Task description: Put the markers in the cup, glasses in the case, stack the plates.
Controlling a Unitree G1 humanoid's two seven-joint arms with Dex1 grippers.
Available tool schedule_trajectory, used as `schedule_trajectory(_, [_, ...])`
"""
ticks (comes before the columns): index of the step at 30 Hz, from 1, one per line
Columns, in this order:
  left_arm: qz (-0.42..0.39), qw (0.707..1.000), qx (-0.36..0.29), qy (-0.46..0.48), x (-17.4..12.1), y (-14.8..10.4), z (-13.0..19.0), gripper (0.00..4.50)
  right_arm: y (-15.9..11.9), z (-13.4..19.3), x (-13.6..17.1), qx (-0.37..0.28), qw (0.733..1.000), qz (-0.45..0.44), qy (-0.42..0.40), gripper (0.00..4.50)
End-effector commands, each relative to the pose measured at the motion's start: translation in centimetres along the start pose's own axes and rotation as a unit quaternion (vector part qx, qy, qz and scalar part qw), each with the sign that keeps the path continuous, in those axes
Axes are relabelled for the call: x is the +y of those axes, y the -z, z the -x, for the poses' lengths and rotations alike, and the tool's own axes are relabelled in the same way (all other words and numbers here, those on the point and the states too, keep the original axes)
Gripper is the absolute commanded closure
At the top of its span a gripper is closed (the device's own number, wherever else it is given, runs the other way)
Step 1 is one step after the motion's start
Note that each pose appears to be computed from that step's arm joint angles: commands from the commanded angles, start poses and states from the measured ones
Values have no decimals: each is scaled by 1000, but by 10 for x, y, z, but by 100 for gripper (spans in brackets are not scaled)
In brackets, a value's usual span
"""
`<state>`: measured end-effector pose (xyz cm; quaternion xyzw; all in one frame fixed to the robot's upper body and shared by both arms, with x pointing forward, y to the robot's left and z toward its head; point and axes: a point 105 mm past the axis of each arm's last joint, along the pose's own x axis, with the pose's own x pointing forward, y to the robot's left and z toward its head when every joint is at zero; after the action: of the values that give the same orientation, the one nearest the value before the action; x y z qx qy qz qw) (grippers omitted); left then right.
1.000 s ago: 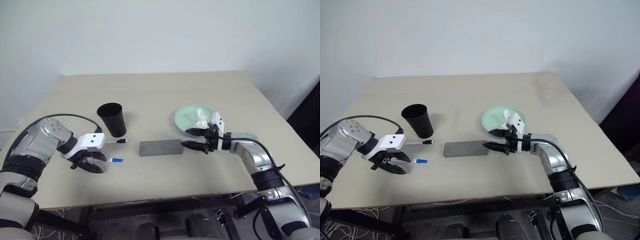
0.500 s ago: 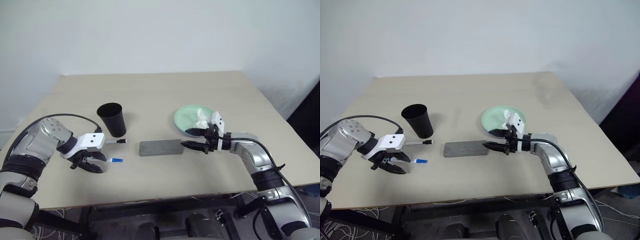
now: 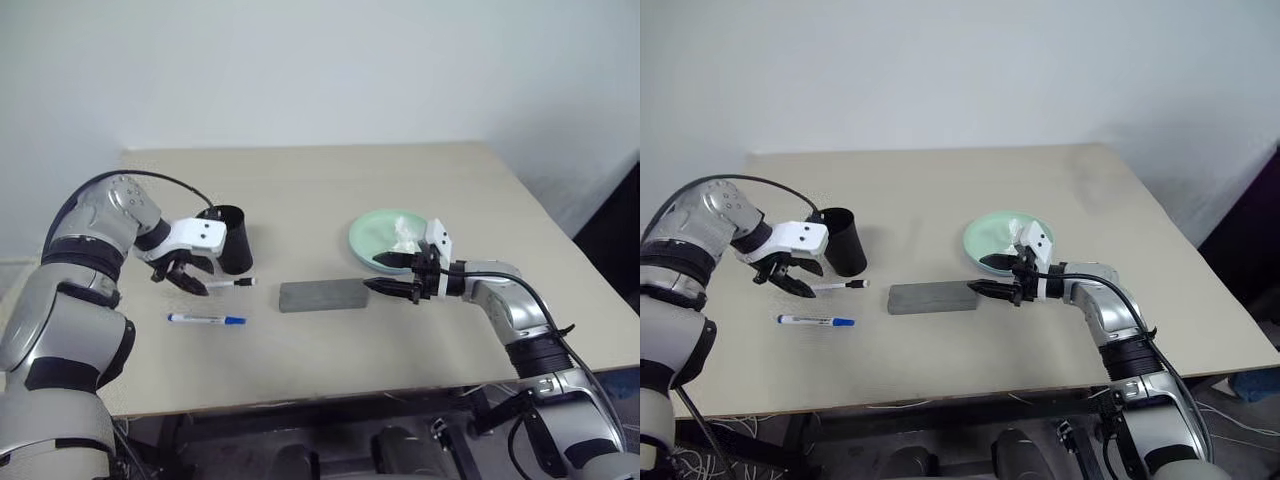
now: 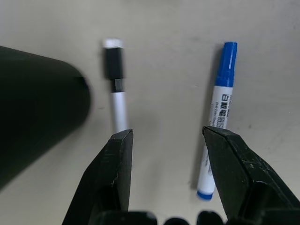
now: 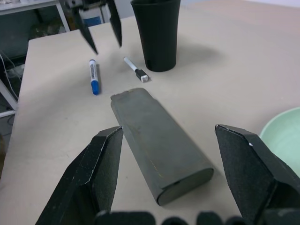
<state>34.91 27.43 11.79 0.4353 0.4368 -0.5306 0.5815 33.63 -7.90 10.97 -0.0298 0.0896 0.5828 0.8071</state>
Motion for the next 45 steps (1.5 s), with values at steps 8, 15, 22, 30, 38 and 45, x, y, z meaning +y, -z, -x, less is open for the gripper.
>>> schedule_trajectory(8, [-7, 1000, 5, -7, 2, 2, 8, 199, -15, 1, -3, -14, 1000, 22, 2, 110])
schedule_trajectory(15, [-21, 999, 9, 34, -7, -1, -10, 199, -15, 2, -3, -14, 1000, 24, 3, 110])
schedule_trajectory(22, [-36, 998, 12, 52, -10, -6, -25, 199, -15, 4, -3, -14, 1000, 22, 6, 110])
schedule_trajectory(30, [-45, 997, 15, 67, -14, -7, -36, 199, -14, 5, -2, -15, 1000, 20, 11, 110])
schedule_trajectory(38, [-46, 996, 21, 73, -18, -1, -38, 199, -13, 5, -1, -15, 1000, 18, 11, 110])
schedule_trajectory(45, [-48, 996, 21, 74, -21, 1, -39, 358, -13, 4, -2, -14, 1000, 18, 10, 110])
